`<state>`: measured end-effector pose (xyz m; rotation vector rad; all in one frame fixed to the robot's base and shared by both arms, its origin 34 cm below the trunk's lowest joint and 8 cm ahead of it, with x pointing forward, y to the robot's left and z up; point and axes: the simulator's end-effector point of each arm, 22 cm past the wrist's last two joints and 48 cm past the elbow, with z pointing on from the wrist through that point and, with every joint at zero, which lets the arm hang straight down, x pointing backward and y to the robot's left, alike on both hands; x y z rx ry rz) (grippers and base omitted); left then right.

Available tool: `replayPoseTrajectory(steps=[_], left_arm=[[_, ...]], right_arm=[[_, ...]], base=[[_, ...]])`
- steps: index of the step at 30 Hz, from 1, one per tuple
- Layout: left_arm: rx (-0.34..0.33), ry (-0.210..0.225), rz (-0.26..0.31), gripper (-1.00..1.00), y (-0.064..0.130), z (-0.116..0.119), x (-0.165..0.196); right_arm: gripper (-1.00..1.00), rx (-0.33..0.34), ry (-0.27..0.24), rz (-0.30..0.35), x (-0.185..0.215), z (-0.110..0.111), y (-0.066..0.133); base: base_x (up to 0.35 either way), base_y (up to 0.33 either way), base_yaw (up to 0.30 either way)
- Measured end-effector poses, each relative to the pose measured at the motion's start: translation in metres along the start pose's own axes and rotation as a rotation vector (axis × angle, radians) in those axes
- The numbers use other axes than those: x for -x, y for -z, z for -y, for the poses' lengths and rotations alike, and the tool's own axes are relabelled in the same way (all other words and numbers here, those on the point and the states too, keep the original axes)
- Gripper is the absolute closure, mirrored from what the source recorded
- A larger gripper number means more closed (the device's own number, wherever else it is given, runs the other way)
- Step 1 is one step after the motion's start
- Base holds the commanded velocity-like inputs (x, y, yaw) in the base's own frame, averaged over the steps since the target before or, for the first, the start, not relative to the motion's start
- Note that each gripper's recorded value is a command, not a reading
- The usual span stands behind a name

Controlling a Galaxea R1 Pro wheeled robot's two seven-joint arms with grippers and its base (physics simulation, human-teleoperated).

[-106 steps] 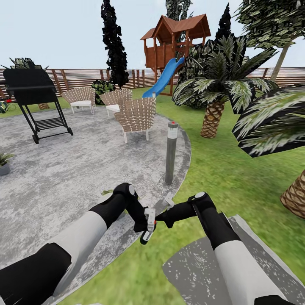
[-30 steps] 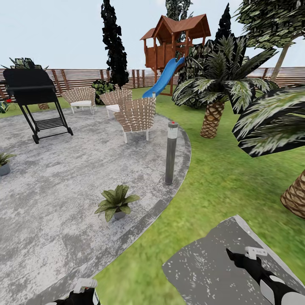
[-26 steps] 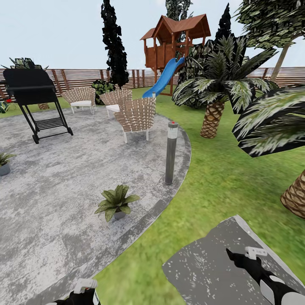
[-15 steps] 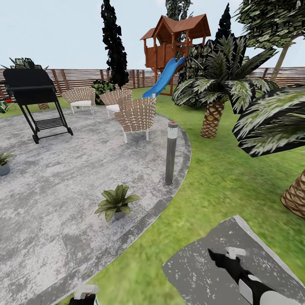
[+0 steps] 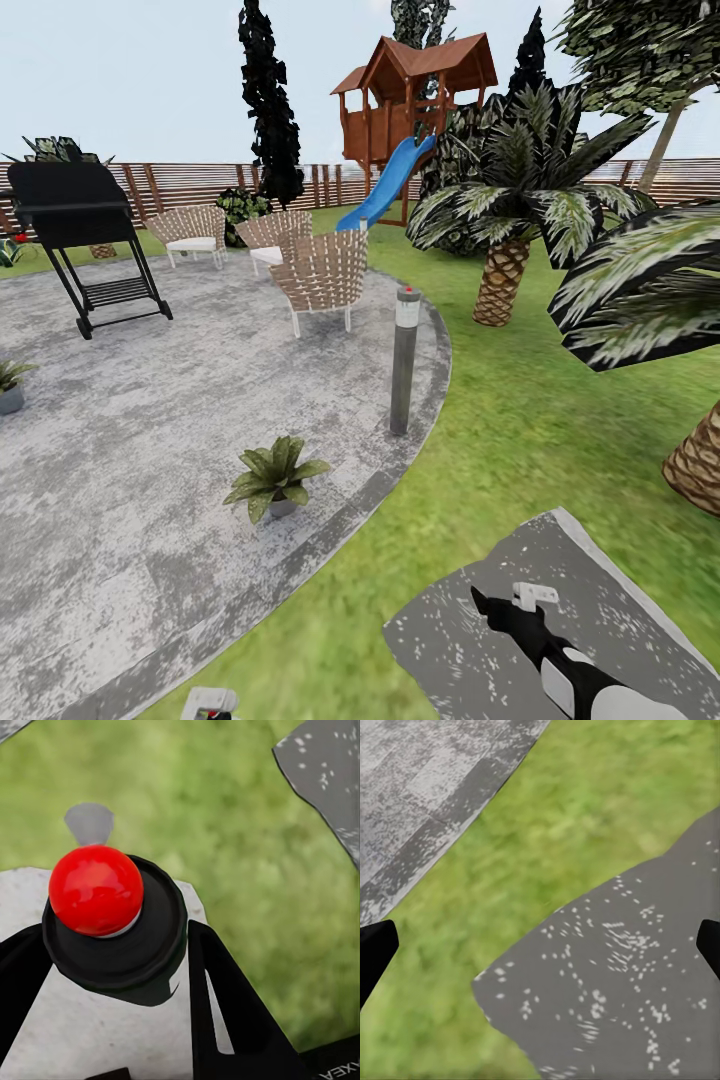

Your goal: Pick up the pesticide atomizer in the garden and spray insectifuge to fully cover both potted plants in the garden.

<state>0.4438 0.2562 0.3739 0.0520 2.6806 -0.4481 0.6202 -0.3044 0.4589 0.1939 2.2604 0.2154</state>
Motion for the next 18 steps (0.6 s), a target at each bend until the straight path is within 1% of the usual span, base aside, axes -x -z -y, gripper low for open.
replayPoseTrajectory(steps=[18], left_arm=[[-0.002, 0.0, 0.0, 1.0, -0.0004, 0.0013, -0.0001]], right_arm=[[-1.0, 0.0, 0.0, 0.0, -0.0001, -0.0001, 0.0]], base=[[0.0, 0.0, 0.0]])
